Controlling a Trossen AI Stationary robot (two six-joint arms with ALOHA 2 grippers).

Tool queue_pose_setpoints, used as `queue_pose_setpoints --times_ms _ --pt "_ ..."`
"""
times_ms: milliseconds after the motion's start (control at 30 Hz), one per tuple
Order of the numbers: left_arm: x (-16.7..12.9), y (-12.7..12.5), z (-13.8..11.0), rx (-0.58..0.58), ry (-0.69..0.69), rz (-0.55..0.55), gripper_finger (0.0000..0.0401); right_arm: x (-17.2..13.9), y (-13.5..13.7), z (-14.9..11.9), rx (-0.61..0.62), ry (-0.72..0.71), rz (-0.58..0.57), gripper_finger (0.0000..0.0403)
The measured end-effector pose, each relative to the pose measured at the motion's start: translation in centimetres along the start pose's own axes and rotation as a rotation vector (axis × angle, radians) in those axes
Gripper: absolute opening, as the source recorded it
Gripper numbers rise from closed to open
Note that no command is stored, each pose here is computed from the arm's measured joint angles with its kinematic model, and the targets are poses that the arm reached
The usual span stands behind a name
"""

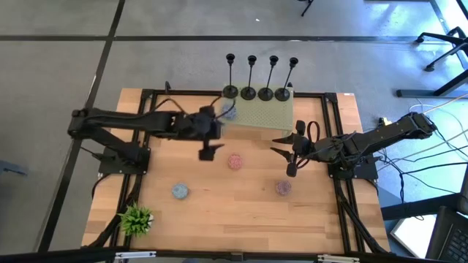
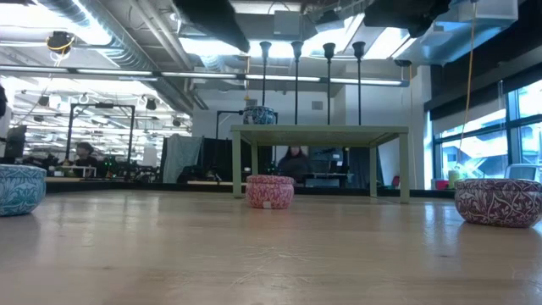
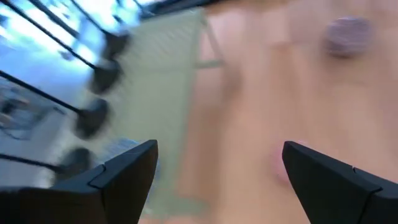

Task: Pick & Place candle stick holders
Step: Put the light blue scented candle on the shelf

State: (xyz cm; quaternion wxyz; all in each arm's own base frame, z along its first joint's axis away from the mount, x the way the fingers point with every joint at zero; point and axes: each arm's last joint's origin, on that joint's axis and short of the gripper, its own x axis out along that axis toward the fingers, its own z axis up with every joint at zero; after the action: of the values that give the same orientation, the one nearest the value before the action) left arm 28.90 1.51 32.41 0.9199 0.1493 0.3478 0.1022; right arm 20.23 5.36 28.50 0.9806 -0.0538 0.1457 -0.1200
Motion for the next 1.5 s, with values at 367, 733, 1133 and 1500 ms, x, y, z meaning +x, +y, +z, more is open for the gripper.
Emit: queue_pose_setpoints --times_ms 367,733,1133,1500 --pt "-4.0 -6.3 -3.2 -0.302 0.422 -0.405 0.0342 0.1 -0.2 0.0 -0.072 -0.002 -0.01 0.0134" --pt "-3.7 -12.5 -4.6 -0.484 0.728 -0.372 0.0342 1.1 -2.2 0.4 -0.205 -0.008 -0.085 0.0227" --pt "-0.7 -16.1 -7.8 -0.457 1.071 -0.103 0.0342 1.6 -3.6 0.6 -0.26 -0.008 -0.152 0.0273" --pt "-0.3 -16.4 -8.4 -0.282 1.098 -0.308 0.0342 1.7 -3.5 0.7 -0.254 -0.029 -0.092 0.0273"
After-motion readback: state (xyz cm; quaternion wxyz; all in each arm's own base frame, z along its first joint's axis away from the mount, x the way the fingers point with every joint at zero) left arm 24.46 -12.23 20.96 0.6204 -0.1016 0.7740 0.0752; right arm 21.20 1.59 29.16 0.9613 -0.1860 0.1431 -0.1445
